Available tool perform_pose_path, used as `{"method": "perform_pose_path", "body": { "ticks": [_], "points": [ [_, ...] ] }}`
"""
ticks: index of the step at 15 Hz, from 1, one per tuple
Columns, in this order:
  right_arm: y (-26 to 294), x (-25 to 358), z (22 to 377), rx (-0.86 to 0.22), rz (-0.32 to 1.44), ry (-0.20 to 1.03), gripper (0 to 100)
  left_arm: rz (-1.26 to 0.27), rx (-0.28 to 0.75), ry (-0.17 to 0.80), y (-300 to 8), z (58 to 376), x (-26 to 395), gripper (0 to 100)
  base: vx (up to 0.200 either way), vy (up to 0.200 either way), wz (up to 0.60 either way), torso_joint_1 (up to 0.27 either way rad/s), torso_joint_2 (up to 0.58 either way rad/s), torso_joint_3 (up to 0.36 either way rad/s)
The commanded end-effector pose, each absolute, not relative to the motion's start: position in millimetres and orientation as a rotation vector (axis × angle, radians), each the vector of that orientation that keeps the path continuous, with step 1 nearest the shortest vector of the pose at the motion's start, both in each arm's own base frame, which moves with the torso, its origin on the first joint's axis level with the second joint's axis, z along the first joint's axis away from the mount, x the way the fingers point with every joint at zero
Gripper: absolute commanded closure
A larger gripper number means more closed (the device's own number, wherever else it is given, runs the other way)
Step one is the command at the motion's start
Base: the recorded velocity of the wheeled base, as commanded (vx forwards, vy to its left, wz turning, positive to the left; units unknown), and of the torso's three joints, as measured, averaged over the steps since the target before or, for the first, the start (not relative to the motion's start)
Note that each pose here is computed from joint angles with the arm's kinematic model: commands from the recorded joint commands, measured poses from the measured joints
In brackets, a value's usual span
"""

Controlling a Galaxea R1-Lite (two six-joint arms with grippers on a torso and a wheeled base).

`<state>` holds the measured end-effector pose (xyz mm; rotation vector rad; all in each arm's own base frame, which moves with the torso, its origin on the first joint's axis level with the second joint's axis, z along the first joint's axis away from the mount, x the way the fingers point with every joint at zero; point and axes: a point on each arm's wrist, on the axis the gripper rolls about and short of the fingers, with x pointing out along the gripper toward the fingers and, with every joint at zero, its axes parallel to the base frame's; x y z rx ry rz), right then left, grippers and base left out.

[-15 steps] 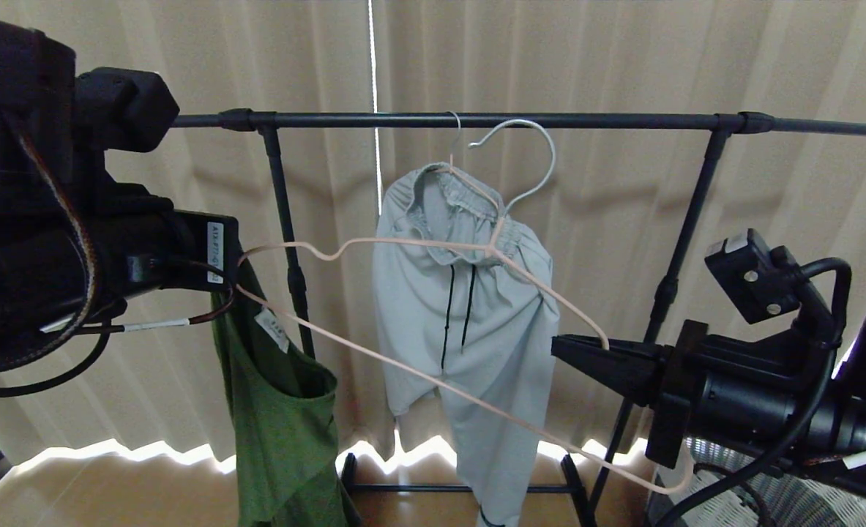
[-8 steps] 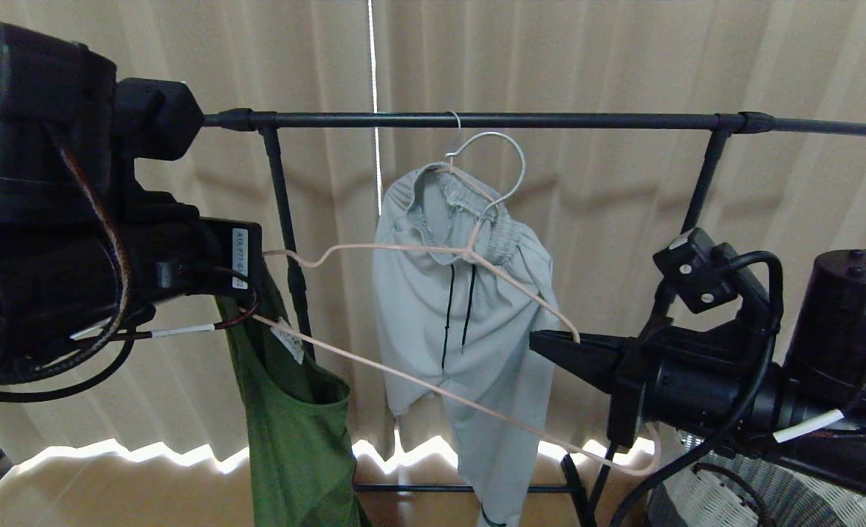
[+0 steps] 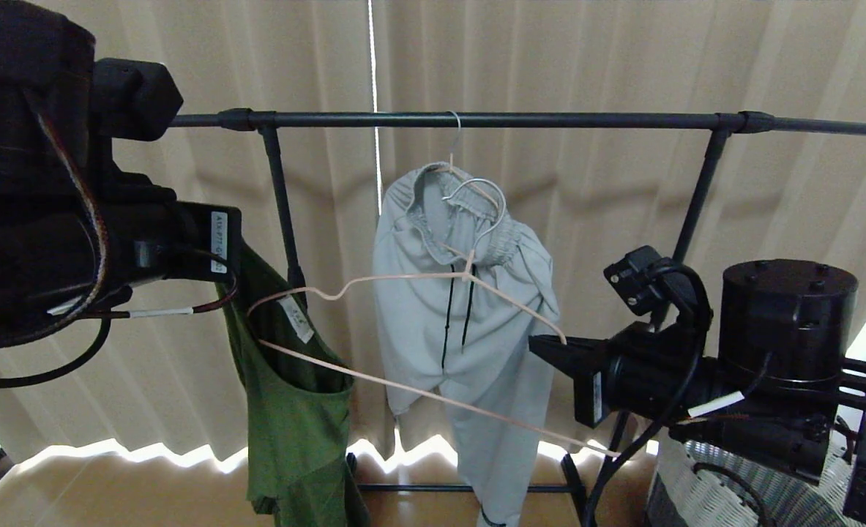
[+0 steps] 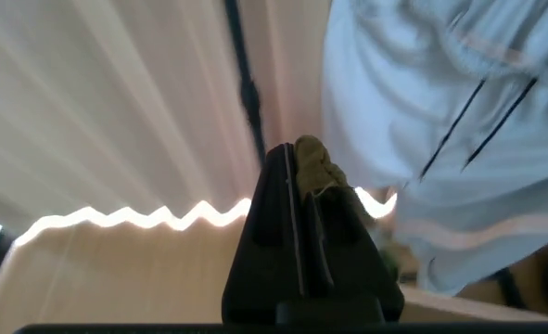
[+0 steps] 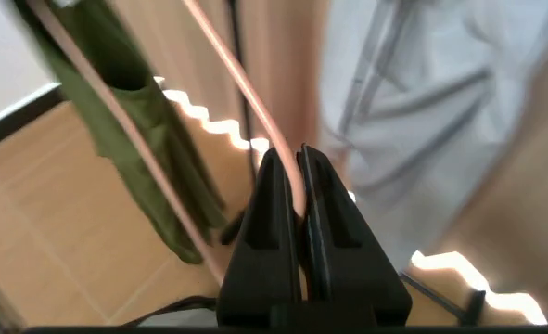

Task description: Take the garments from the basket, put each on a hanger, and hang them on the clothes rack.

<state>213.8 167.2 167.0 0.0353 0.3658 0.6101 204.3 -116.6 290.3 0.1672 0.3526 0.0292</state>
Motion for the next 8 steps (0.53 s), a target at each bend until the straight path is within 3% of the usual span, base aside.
{"method": "perform_pose_path", "body": {
  "ticks": [1,8],
  "points": [
    [173.2,225.7,173.2,0.037,0.564,0.348,100,0.03,0.169,0.358,-115.9,289.7,203.0,100,0.0,0.0,0.0,0.0,0.0,0.0],
    [185.5,243.9,181.2,0.053,0.504,0.299,100,-0.017,0.163,0.371,-129.6,285.1,201.3,100,0.0,0.0,0.0,0.0,0.0,0.0]
  ]
}}
